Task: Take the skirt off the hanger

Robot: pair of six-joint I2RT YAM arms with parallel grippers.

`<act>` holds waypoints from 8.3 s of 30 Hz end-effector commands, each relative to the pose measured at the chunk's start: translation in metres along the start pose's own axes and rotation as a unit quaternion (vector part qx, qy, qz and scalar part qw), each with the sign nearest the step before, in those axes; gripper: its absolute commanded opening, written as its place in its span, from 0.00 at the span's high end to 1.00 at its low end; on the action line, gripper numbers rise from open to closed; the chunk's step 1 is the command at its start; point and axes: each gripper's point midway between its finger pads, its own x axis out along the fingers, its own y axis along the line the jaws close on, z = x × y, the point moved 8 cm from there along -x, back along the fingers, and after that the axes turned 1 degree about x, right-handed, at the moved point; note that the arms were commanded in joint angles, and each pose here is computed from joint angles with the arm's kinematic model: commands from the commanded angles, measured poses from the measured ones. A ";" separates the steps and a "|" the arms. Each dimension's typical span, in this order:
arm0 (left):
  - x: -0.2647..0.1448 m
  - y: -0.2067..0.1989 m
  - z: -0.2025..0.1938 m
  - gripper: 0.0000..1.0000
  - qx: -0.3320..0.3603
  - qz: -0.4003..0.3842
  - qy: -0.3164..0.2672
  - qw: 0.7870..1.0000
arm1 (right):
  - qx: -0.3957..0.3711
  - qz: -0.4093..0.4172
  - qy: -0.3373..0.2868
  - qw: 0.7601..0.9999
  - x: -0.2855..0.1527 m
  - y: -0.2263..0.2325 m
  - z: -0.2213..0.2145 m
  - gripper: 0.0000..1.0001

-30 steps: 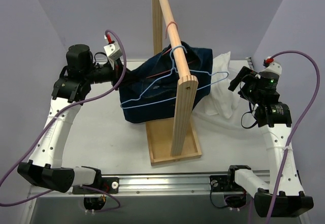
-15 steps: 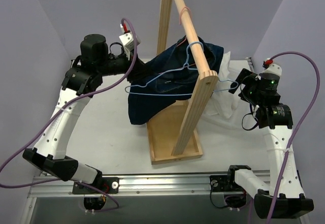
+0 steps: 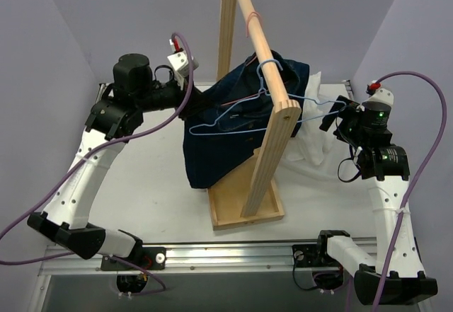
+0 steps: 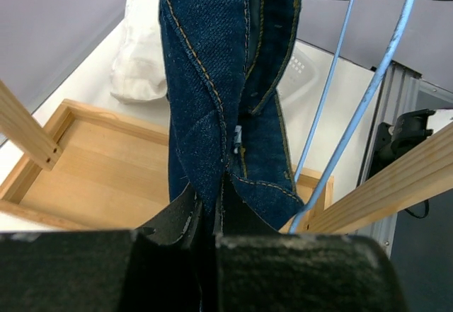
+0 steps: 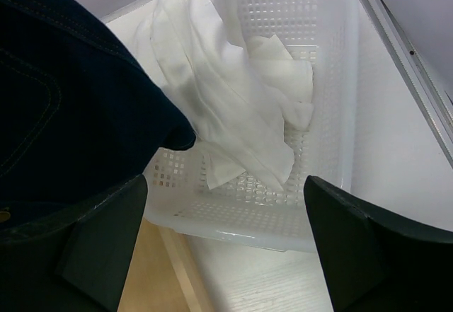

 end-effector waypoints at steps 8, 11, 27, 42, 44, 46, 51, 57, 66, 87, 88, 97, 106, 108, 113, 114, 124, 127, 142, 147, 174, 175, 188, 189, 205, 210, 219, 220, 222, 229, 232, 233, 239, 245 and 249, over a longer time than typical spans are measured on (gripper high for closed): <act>-0.050 0.012 0.011 0.98 0.086 -0.043 -0.180 0.979 | -0.013 -0.003 -0.023 1.000 -0.013 0.000 0.014 0.12; -0.052 0.009 0.016 0.98 0.100 -0.068 -0.188 0.975 | -0.015 -0.004 -0.023 1.000 -0.014 0.000 0.015 0.12; -0.041 0.015 0.049 0.98 0.082 -0.090 -0.197 0.973 | -0.012 -0.003 -0.025 1.000 -0.016 0.001 0.018 0.12; 0.020 0.035 0.001 0.98 -0.026 -0.080 -0.046 0.995 | -0.003 0.007 -0.060 0.998 -0.035 0.014 0.056 0.11; 0.024 0.031 -0.009 0.98 -0.032 -0.088 -0.034 0.995 | 0.001 0.026 -0.070 0.997 -0.039 0.021 0.068 0.12; 0.026 0.027 -0.015 0.98 -0.032 -0.098 -0.030 0.994 | 0.008 0.038 -0.076 0.996 -0.038 0.027 0.077 0.14; 0.030 0.015 -0.031 0.98 -0.042 -0.124 -0.017 0.991 | 0.036 0.182 -0.060 0.981 -0.026 0.065 0.091 0.18; 0.032 0.003 -0.034 0.98 -0.049 -0.154 -0.016 0.987 | 0.060 0.257 -0.034 0.964 -0.004 0.090 0.093 0.24; 0.031 -0.006 -0.034 0.98 -0.055 -0.168 -0.019 0.984 | 0.045 0.296 -0.011 0.954 0.003 0.129 0.076 0.29; 0.032 -0.001 -0.031 0.98 -0.067 -0.148 -0.019 0.987 | 0.057 0.318 -0.038 0.946 -0.023 0.122 0.067 0.56; 0.033 -0.001 -0.030 0.98 -0.067 -0.150 -0.019 0.986 | 0.055 0.323 -0.036 0.944 -0.023 0.123 0.068 0.57; 0.036 0.000 -0.026 0.98 -0.071 -0.156 -0.026 0.985 | 0.056 0.358 -0.012 0.932 -0.017 0.135 0.066 0.65; 0.040 0.001 -0.023 0.98 -0.075 -0.166 -0.031 0.983 | 0.056 0.380 0.002 0.923 -0.012 0.148 0.060 0.68; 0.041 0.000 -0.024 0.98 -0.076 -0.168 -0.031 0.982 | 0.056 0.383 0.007 0.922 -0.010 0.150 0.058 0.69; 0.041 -0.002 -0.022 0.98 -0.075 -0.176 -0.034 0.981 | 0.057 0.385 0.018 0.921 -0.002 0.158 0.052 0.75; 0.041 -0.003 -0.022 0.98 -0.074 -0.177 -0.035 0.981 | 0.058 0.385 0.020 0.921 -0.001 0.159 0.051 0.79; 0.023 -0.015 -0.010 0.42 -0.058 -0.161 -0.083 0.982 | 0.056 0.315 0.016 0.947 0.002 0.151 0.040 1.00; 0.016 -0.016 -0.014 0.06 -0.053 -0.120 -0.097 0.987 | 0.067 0.295 0.017 0.953 0.001 0.146 0.039 1.00; 0.043 -0.041 -0.038 0.06 0.067 0.030 -0.010 0.997 | 0.148 0.265 0.047 0.951 0.006 0.156 0.042 1.00; 0.055 -0.032 -0.053 0.06 0.101 0.130 0.013 0.986 | 0.172 0.255 0.047 0.951 0.008 0.157 0.042 1.00; 0.049 0.009 -0.041 0.98 0.117 0.362 0.012 0.925 | 0.096 0.269 0.047 0.957 -0.013 0.145 0.028 1.00; 0.048 0.013 -0.039 0.98 0.108 0.368 0.009 0.923 | 0.090 0.271 0.046 0.957 -0.018 0.142 0.027 1.00; 0.024 0.039 -0.007 0.98 0.047 0.422 -0.049 0.904 | 0.011 0.276 0.070 0.959 -0.038 0.115 0.001 1.00; 0.020 0.045 -0.006 0.98 0.041 0.430 -0.048 0.901 | 0.009 0.280 0.070 0.957 -0.040 0.115 0.000 1.00; 0.000 0.061 0.013 0.98 -0.024 0.412 -0.096 0.906 | -0.006 0.280 0.073 0.957 -0.048 0.097 -0.022 1.00; 0.005 0.072 -0.018 0.98 -0.054 0.390 -0.061 0.917 | 0.010 0.290 0.050 0.956 -0.057 0.103 -0.005 1.00; 0.008 0.056 -0.076 0.98 -0.092 0.324 -0.014 0.941 | -0.007 0.310 0.012 0.951 -0.039 0.141 0.047 1.00; 0.005 0.054 -0.078 0.98 -0.094 0.320 -0.015 0.943 | -0.004 0.317 0.008 0.948 -0.038 0.146 0.052 1.00; 0.008 0.049 -0.092 0.98 -0.106 0.303 -0.008 0.947 | 0.010 0.345 -0.006 0.939 -0.039 0.161 0.070 1.00; 0.003 0.030 -0.109 0.98 -0.101 0.241 -0.047 0.964 | 0.024 0.390 -0.016 0.920 -0.033 0.192 0.104 1.00; 0.005 0.028 -0.123 0.98 -0.106 0.230 -0.034 0.967 | 0.022 0.405 -0.011 0.914 -0.028 0.201 0.114 1.00; 0.006 0.027 -0.125 0.98 -0.108 0.226 -0.032 0.968 | 0.021 0.404 -0.011 0.915 -0.027 0.203 0.116 1.00; -0.008 0.021 -0.120 0.27 -0.087 0.233 -0.048 0.967 | 0.010 0.389 -0.001 0.921 -0.011 0.191 0.123 1.00; -0.046 0.009 -0.071 0.06 -0.053 0.277 -0.076 0.956 | -0.043 0.374 0.059 0.925 0.010 0.165 0.097 1.00; -0.070 0.009 -0.041 0.06 -0.038 0.294 -0.103 0.949 | -0.080 0.377 0.100 0.917 0.014 0.150 0.070 1.00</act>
